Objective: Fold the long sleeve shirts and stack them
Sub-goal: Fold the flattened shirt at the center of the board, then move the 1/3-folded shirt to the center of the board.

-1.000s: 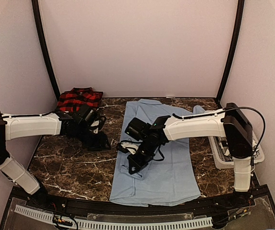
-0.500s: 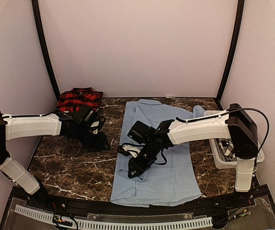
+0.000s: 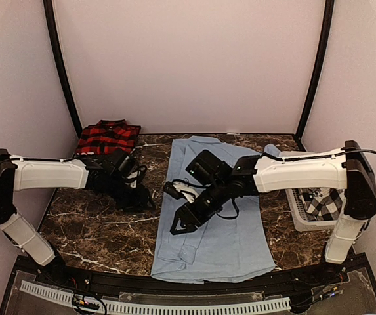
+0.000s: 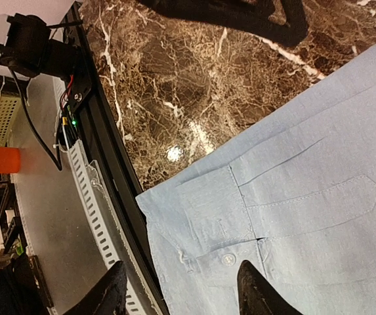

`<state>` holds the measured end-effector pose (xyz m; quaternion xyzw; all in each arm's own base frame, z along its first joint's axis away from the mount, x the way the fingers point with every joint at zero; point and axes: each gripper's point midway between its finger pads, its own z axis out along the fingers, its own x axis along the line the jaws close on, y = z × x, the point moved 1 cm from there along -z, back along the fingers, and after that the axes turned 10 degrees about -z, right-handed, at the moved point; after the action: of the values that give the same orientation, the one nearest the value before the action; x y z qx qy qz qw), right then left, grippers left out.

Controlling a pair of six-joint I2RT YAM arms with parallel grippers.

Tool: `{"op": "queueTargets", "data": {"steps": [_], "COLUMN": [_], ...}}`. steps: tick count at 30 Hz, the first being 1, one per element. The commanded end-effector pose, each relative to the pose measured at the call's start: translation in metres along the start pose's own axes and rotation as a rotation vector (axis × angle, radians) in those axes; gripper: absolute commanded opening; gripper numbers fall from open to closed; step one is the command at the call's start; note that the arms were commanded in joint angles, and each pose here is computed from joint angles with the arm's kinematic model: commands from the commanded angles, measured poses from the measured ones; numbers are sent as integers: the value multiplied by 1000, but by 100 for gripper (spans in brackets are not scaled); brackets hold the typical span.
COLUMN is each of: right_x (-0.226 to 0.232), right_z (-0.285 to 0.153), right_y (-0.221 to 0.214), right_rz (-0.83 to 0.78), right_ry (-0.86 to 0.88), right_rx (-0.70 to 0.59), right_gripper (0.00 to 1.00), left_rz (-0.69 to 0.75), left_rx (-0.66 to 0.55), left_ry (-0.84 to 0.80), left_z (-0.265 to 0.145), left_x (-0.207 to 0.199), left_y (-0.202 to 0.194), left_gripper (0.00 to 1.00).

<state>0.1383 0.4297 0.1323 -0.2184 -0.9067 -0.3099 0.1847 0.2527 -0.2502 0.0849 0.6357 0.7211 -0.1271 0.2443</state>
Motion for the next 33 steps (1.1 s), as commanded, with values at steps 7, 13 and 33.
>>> {"op": "queueTargets", "data": {"steps": [7,13,33], "right_x": [-64,-88,-122], "right_z": [-67,-109,-132], "right_y": [27,33,20], "right_rz": [167,219,270], "right_ry": [-273,-420,-580], "right_rx": [-293,-459,-540], "right_gripper": [54,53,54], "left_rz": [41,47,36], "left_rx": [82,74,-75], "left_ry": [65,106,252], "left_z": [42,60,74], "left_x": [1,-1,4], "left_y": [-16,-16,27], "left_gripper": [49,43,0]}}
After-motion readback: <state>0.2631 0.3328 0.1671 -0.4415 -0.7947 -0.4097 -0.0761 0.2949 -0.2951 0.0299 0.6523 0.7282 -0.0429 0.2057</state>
